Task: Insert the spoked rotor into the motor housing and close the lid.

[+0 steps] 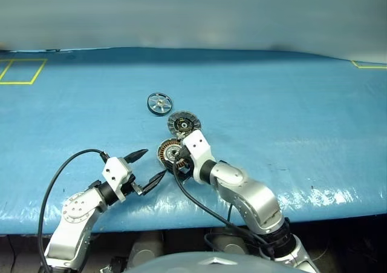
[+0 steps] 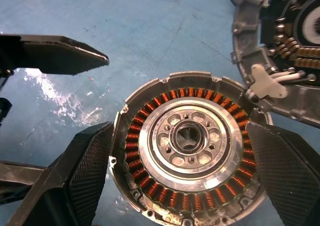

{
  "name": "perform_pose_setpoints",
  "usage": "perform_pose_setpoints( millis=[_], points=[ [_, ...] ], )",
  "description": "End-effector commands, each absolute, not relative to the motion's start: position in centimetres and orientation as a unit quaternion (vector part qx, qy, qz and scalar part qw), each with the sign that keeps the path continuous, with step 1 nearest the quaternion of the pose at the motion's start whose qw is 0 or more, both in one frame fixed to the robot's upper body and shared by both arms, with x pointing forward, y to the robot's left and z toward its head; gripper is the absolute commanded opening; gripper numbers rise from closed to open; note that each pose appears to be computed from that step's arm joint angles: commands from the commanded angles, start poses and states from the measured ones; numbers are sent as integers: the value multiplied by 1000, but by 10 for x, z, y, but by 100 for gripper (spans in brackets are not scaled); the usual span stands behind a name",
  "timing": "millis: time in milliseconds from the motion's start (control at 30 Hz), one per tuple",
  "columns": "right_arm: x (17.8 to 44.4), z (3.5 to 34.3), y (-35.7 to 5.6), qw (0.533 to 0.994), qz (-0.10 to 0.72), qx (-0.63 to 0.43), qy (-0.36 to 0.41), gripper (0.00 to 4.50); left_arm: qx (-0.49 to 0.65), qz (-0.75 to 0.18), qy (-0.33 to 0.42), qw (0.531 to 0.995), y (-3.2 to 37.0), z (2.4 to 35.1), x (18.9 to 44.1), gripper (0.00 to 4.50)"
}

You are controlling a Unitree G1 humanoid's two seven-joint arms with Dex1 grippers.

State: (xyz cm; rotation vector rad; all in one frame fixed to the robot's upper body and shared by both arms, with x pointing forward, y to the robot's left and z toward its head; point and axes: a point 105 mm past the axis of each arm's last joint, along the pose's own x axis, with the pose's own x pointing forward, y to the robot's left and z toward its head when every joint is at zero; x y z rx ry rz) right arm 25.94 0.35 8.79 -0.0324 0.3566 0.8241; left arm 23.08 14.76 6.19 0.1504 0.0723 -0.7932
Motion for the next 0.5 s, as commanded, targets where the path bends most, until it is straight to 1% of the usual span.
perform_pose_setpoints(
  millis=[33,100,400,433,500],
  points=[
    [256,108,6,902,407,3,146,382,78,-388,25,918,146,66,232,450],
    [256,108,6,904,401,5,152,325,78,-389,25,917,146,66,232,450],
    [268,103,14,912,360,-7,195,27,80,-387,25,918,146,66,231,450],
    [269,102,15,912,359,-10,198,3,80,-386,25,919,146,66,231,450],
    [269,98,16,911,358,-18,206,3,80,-384,26,919,147,65,231,450]
  ],
)
